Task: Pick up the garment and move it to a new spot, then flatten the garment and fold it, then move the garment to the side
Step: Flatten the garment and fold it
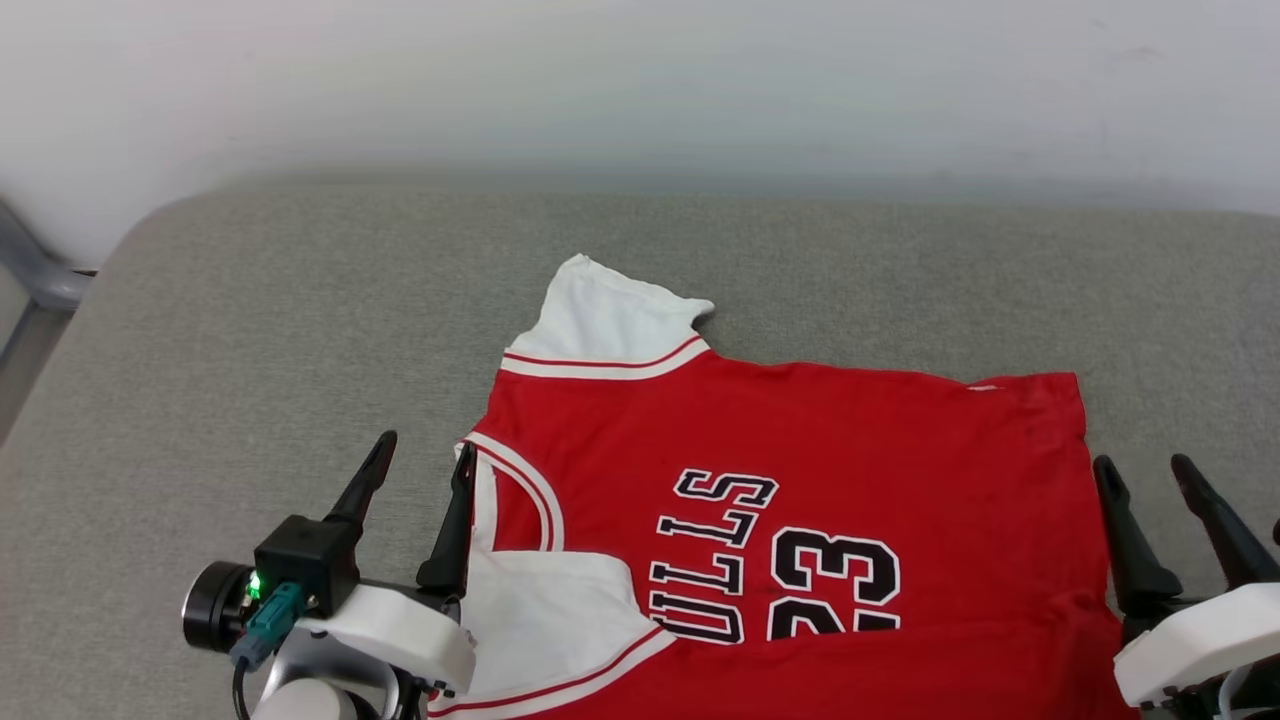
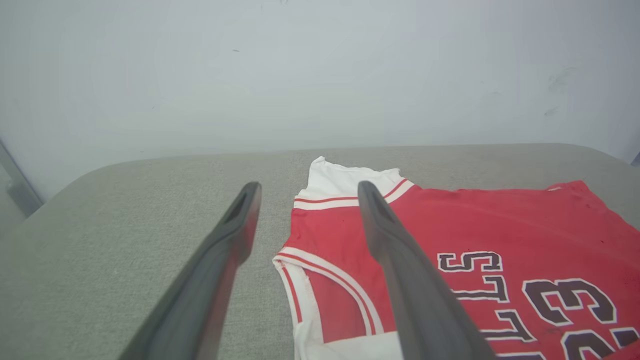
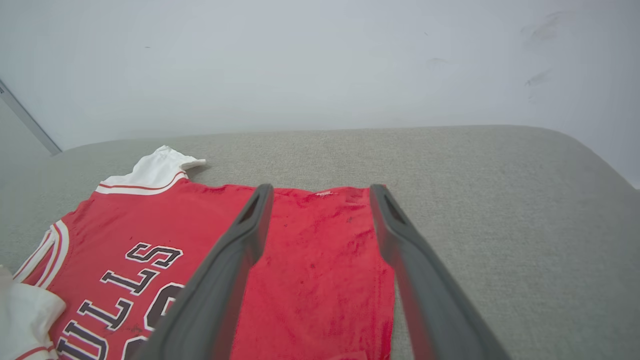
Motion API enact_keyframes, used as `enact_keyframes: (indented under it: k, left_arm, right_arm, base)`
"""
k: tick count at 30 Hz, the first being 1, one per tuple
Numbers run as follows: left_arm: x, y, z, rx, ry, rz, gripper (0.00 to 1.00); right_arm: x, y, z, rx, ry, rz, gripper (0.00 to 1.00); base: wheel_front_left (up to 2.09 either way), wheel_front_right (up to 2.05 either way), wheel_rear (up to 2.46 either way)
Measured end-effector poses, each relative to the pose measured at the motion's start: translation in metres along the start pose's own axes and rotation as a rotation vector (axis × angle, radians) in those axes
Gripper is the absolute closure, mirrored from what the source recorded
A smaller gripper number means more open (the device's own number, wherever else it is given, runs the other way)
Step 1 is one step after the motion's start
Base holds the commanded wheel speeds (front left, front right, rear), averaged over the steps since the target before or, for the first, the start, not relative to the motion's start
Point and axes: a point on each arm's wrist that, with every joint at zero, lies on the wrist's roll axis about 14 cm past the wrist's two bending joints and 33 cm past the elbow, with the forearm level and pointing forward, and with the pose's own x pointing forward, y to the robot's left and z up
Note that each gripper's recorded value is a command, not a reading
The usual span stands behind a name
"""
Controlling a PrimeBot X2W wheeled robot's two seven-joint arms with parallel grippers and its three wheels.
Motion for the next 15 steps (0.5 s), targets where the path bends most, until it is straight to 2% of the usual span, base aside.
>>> enact_keyframes:
  k: [4, 9, 10, 13, 14, 15]
  left_arm:
    - [0.016, -0.005, -0.005, 0.029, 0.008, -0.050, 0.00]
    - [0.064, -0.003, -0.003, 0.101, 0.051, -0.132, 0.00]
    - [0.103, -0.003, 0.002, 0.163, 0.085, -0.192, 0.00]
    - [0.145, -0.003, 0.004, 0.212, 0.141, -0.242, 0.00]
    - [0.180, -0.001, -0.006, 0.238, 0.233, -0.271, 0.00]
    - [0.190, 0.001, -0.011, 0.251, 0.273, -0.273, 0.00]
  right_arm:
    - [-0.001, -0.004, -0.010, 0.030, 0.000, -0.030, 0.00]
    - [0.007, -0.010, -0.015, 0.056, 0.000, -0.057, 0.00]
    - [0.014, -0.013, -0.019, 0.060, 0.005, -0.065, 0.00]
    - [0.022, -0.019, -0.025, 0.063, 0.018, -0.079, 0.00]
    - [0.030, -0.027, -0.032, 0.062, 0.032, -0.094, 0.00]
    - [0.032, -0.028, -0.035, 0.063, 0.037, -0.098, 0.00]
  base:
    - [0.00, 0.00, 0.00]
    - [0.00, 0.00, 0.00]
    - [0.00, 0.00, 0.00]
    - [0.00, 0.00, 0.00]
    - [0.00, 0.00, 0.00]
    - [0.00, 0.00, 0.00]
